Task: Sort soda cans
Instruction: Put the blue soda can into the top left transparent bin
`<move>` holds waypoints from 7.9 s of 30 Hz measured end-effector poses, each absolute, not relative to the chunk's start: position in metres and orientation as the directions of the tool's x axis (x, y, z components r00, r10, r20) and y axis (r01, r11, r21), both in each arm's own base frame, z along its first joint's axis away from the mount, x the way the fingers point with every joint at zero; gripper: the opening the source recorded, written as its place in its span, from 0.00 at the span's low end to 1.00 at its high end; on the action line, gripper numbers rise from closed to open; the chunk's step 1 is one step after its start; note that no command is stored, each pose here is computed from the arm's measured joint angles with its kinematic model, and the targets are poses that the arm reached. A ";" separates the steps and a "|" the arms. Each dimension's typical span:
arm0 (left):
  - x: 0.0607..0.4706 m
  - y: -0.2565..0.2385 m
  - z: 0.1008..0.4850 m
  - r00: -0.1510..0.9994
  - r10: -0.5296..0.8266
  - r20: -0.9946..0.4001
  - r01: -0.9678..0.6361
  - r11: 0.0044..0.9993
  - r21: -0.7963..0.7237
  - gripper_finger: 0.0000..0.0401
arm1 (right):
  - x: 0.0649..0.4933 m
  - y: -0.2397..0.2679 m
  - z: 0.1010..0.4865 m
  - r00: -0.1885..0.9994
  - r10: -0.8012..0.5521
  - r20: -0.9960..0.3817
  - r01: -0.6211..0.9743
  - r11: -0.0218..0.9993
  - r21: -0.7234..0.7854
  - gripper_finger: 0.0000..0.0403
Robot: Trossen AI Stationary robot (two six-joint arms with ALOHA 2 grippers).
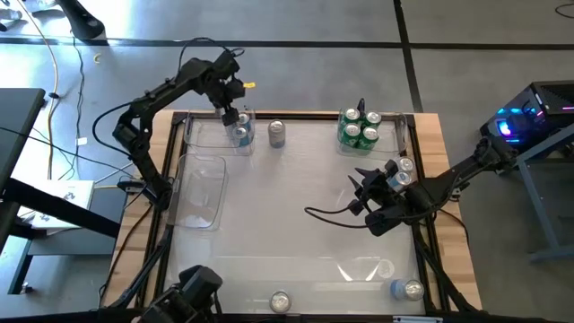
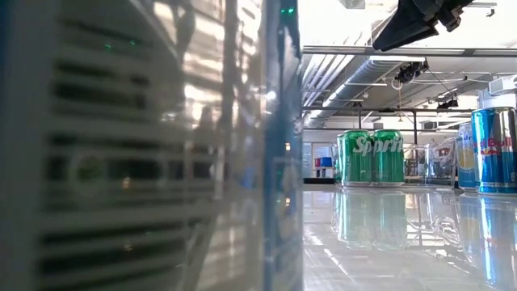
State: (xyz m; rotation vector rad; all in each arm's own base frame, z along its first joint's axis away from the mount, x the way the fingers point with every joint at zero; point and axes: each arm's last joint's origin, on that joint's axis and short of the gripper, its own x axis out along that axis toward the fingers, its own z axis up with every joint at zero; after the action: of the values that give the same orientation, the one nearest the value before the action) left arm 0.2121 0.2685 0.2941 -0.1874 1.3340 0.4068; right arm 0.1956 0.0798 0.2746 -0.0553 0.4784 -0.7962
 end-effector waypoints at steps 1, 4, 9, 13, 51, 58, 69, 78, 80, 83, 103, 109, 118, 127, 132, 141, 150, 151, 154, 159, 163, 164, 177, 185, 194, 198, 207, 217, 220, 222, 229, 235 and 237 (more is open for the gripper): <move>0.212 0.268 0.300 0.182 0.185 -0.966 -0.389 0.916 0.102 0.76 | 0.195 0.080 0.275 0.598 -0.699 -0.392 0.673 0.704 -0.227 0.33; 0.210 0.266 0.323 0.211 0.222 -0.952 -0.379 0.916 0.130 0.76 | 0.196 0.079 0.275 0.599 -0.700 -0.389 0.659 0.707 -0.257 0.33; 0.206 0.243 0.364 0.394 0.328 -0.858 -0.398 0.903 0.162 0.76 | 0.204 0.071 0.305 0.599 -0.667 -0.442 0.619 0.737 -0.273 0.34; 0.209 0.201 0.384 0.548 0.340 -0.765 -0.363 0.920 0.149 0.76 | 0.203 0.052 0.338 0.557 -0.536 -0.635 0.552 0.810 -0.199 0.40; 0.241 0.003 0.321 0.857 0.317 -0.407 -0.209 0.934 0.288 0.76 | 0.125 -0.062 0.245 -0.242 0.111 -0.964 0.832 0.536 -0.147 0.79; 0.240 0.003 0.321 0.855 0.317 -0.411 -0.207 0.934 0.290 0.76 | 0.125 -0.059 0.228 -0.251 0.101 -0.963 0.822 0.548 -0.156 0.79; 0.240 0.003 0.321 0.855 0.317 -0.411 -0.211 0.936 0.283 0.76 | 0.131 -0.060 0.227 -0.199 0.077 -0.977 0.823 0.554 -0.124 0.73; 0.241 0.003 0.322 0.860 0.317 -0.401 -0.215 0.936 0.279 0.76 | 0.163 -0.051 0.241 0.033 0.092 -0.995 0.835 0.545 0.078 0.54; 0.241 0.003 0.322 0.860 0.317 -0.400 -0.215 0.936 0.279 0.76 | 0.186 -0.045 0.252 0.127 0.069 -0.989 0.804 0.578 0.144 0.54; 0.241 0.003 0.322 0.860 0.316 -0.400 -0.220 0.938 0.269 0.76 | 0.232 -0.038 0.269 0.236 0.056 -0.970 0.733 0.645 0.216 0.54; 0.217 -0.001 0.313 0.742 0.402 -0.537 -0.336 0.916 0.220 0.76 | 0.435 -0.030 0.260 0.081 0.047 -0.996 0.289 0.955 0.068 0.54; 0.210 -0.005 0.316 0.750 0.396 -0.530 -0.341 0.918 0.203 0.76 | 0.445 -0.030 0.246 0.048 0.039 -0.998 0.265 0.963 0.050 0.54; 0.209 -0.006 0.316 0.750 0.398 -0.528 -0.345 0.917 0.202 0.76 | 0.448 -0.030 0.240 0.046 0.036 -0.998 0.237 0.971 0.046 0.64; 0.209 -0.007 0.316 0.746 0.395 -0.537 -0.342 0.918 0.201 0.76 | 0.451 -0.030 0.240 0.070 0.035 -0.997 0.150 0.988 0.045 0.66; 0.208 -0.012 0.315 0.753 0.379 -0.538 -0.322 0.925 0.201 0.76 | 0.446 -0.030 0.255 0.110 0.024 -0.994 0.142 0.989 0.040 0.66; 0.207 -0.021 0.316 0.759 0.391 -0.521 -0.330 0.920 0.210 0.76 | 0.433 -0.016 0.289 0.186 -0.064 -0.980 0.087 0.995 -0.049 0.66; 0.206 -0.027 0.316 0.764 0.392 -0.512 -0.330 0.920 0.212 0.76 | 0.441 -0.008 0.266 0.210 -0.065 -0.975 0.042 0.997 -0.058 0.66; 0.206 -0.027 0.316 0.764 0.392 -0.512 -0.331 0.920 0.210 0.76 | 0.442 -0.008 0.261 0.208 -0.060 -0.976 0.031 0.998 -0.055 0.66; 0.206 -0.027 0.316 0.764 0.393 -0.512 -0.332 0.919 0.211 0.76 | 0.442 -0.007 0.247 0.188 -0.049 -0.981 0.039 0.998 -0.042 0.66; 0.206 -0.027 0.316 0.760 0.408 -0.506 -0.345 0.913 0.219 0.76 | 0.443 -0.005 0.234 0.196 0.045 -0.979 0.004 0.999 0.046 0.66; 0.206 -0.027 0.316 0.760 0.409 -0.506 -0.346 0.913 0.217 0.76 | 0.444 -0.001 0.232 0.206 0.167 -0.964 -0.057 0.986 0.159 0.67; 0.206 -0.027 0.316 0.760 0.409 -0.506 -0.349 0.913 0.213 0.76 | 0.444 -0.001 0.232 0.207 0.196 -0.959 -0.077 0.980 0.184 0.67; 0.204 -0.032 0.315 0.761 0.396 -0.513 -0.323 0.918 0.229 0.76 | 0.419 0.001 0.234 0.046 -0.009 -0.999 -0.035 0.999 -0.010 0.67; 0.198 -0.048 0.313 0.760 0.408 -0.505 -0.314 0.912 0.264 0.76 | 0.338 0.025 0.249 0.154 -0.032 -0.988 -0.044 0.998 -0.039 0.67; 0.224 -0.059 0.295 0.829 0.083 -0.554 0.080 0.961 0.263 0.76 | 0.245 0.062 0.243 0.578 -0.031 -0.816 0.146 0.987 0.065 0.67; 0.245 -0.052 0.282 0.796 0.049 -0.603 0.161 0.944 0.289 0.76 | 0.223 0.077 0.230 0.764 -0.122 -0.634 0.235 0.967 0.097 0.67; 0.301 -0.033 0.271 0.699 0.048 -0.713 0.320 0.871 0.372 0.81 | 0.202 0.094 0.202 0.902 -0.140 -0.408 0.247 0.943 0.224 0.67; 0.329 -0.009 0.243 0.602 -0.036 -0.798 0.422 0.863 0.279 0.83 | 0.202 0.095 0.202 0.904 -0.138 -0.404 0.258 0.930 0.260 0.67; 0.333 -0.006 0.238 0.599 -0.030 -0.800 0.418 0.864 0.280 0.83 | 0.202 0.095 0.202 0.905 -0.136 -0.404 0.257 0.930 0.262 0.67; 0.335 -0.006 0.236 0.599 -0.026 -0.801 0.418 0.863 0.284 0.83 | 0.202 0.095 0.203 0.905 -0.134 -0.404 0.255 0.930 0.263 0.67; 0.338 -0.008 0.235 0.618 -0.031 -0.786 0.412 0.864 0.290 0.82 | 0.202 0.095 0.202 0.904 -0.135 -0.406 0.255 0.931 0.260 0.67; 0.330 -0.013 0.250 0.650 -0.043 -0.759 0.395 0.872 0.289 0.82 | 0.202 0.095 0.202 0.903 -0.136 -0.408 0.254 0.934 0.251 0.67; 0.328 -0.015 0.257 0.673 -0.047 -0.738 0.391 0.870 0.301 0.82 | 0.202 0.095 0.202 0.903 -0.136 -0.408 0.253 0.935 0.249 0.67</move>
State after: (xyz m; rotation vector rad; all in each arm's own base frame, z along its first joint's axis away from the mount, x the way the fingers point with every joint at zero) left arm 0.3283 -0.0147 0.2569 0.4643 0.8004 -0.2563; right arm 0.2020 0.0948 0.2022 0.3035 0.3971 -0.2044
